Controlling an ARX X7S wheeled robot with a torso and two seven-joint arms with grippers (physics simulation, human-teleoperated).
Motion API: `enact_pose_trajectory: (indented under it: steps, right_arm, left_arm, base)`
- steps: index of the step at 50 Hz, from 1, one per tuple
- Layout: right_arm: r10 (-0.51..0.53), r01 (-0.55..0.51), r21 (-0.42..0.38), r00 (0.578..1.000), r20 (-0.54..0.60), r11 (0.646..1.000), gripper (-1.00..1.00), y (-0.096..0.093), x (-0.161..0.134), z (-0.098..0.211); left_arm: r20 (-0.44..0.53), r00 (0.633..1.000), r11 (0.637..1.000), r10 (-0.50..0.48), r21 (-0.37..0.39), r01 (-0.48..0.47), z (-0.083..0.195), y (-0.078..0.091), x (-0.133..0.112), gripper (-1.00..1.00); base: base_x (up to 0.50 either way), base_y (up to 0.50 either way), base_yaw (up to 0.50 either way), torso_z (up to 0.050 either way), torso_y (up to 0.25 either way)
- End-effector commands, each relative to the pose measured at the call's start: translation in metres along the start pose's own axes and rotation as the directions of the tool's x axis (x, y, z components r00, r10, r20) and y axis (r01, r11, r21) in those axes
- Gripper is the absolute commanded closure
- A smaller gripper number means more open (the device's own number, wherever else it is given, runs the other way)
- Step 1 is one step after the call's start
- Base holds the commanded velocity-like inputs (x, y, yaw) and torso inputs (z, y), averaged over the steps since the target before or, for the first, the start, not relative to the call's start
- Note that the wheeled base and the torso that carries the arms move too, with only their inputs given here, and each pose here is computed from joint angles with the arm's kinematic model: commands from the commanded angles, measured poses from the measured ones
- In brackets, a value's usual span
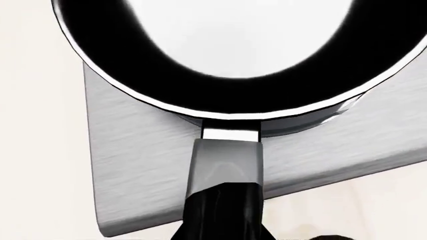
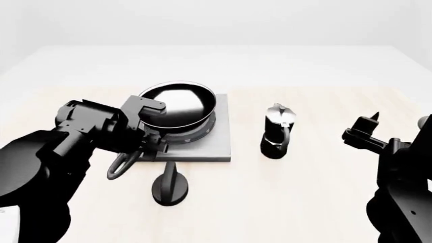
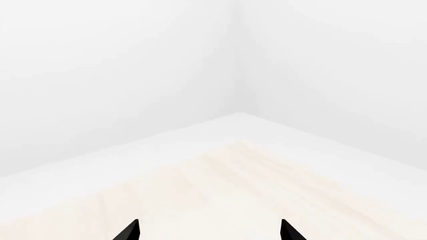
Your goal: Turn on the stove and put the frying pan on it.
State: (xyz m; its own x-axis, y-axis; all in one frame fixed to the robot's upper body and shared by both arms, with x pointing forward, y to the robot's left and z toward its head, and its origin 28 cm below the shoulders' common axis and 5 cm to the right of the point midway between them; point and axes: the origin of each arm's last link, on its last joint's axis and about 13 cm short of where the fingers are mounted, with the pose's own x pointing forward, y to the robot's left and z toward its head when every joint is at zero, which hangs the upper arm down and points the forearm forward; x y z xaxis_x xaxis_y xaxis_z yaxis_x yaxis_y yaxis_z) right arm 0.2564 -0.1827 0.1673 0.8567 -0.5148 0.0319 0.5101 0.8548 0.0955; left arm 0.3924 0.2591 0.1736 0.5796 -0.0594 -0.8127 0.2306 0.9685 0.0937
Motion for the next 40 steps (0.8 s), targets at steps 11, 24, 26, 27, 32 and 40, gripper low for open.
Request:
enact_pose_trajectory:
  steps: [11,24,26,27,32,40]
  right_arm:
    - [0.004,-0.004,0.0,1.0,0.0,1.0,-1.0,0.001,-0.001,0.0]
    - [0.008,-0.008,-0.002,1.0,-0.002,1.0,-1.0,0.002,-0.001,0.0]
    - [0.009,-0.009,-0.002,1.0,-0.002,1.0,-1.0,0.002,-0.001,0.0]
    - [0.009,-0.009,-0.003,1.0,-0.002,1.0,-1.0,0.002,-0.001,-0.001]
    - [0.011,-0.011,-0.003,1.0,-0.003,1.0,-1.0,0.002,-0.001,-0.001]
    - [0.015,-0.015,-0.004,1.0,-0.003,1.0,-1.0,0.003,-0.001,-0.001]
  left_arm:
    - [0.037,0.997,0.997,-0.065,-0.031,0.066,0.011,-0.002,-0.015,-1.0]
    - [0.112,0.993,0.998,-0.031,0.055,0.025,0.038,0.002,-0.099,-1.0]
    - [0.126,0.992,0.998,-0.016,0.063,0.009,0.042,0.003,-0.116,-1.0]
    - [0.126,0.992,0.998,-0.016,0.066,0.008,0.044,0.003,-0.121,-1.0]
    - [0.16,0.987,0.995,-0.021,0.104,0.004,0.052,0.001,-0.163,-1.0]
    - [0.206,0.977,0.989,-0.059,0.143,0.03,0.053,-0.002,-0.198,-1.0]
  base:
    - [0.0,0.0,0.0,0.0,0.0]
    - [0.0,0.0,0.0,0.0,0.001]
    - [0.0,0.0,0.0,0.0,0.0]
    - [0.0,0.0,0.0,0.0,0.0]
    - [0.0,0.0,0.0,0.0,0.0]
    - [0.0,0.0,0.0,0.0,0.0]
